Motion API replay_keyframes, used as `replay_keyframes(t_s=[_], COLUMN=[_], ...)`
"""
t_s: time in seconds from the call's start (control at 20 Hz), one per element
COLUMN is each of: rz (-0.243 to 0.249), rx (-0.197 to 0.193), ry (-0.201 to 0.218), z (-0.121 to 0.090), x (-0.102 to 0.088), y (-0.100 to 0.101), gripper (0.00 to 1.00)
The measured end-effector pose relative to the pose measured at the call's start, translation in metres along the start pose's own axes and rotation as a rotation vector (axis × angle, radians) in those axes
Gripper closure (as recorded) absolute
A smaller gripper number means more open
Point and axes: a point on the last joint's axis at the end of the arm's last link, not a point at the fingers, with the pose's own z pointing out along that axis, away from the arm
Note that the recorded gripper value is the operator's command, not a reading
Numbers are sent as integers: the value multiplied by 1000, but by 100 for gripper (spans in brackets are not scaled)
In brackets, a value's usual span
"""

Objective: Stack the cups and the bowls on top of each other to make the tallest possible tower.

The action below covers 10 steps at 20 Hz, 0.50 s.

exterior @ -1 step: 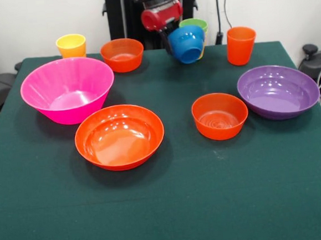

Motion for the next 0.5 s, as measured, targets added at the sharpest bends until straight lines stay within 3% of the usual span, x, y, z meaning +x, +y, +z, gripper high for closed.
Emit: replay_keyframes(t_s=[0.35, 0.5], rz=[115, 135], rx=[12, 30], ry=[-17, -32], z=[-20, -22], x=[-5, -7], y=[-20, -26], gripper=[100, 100])
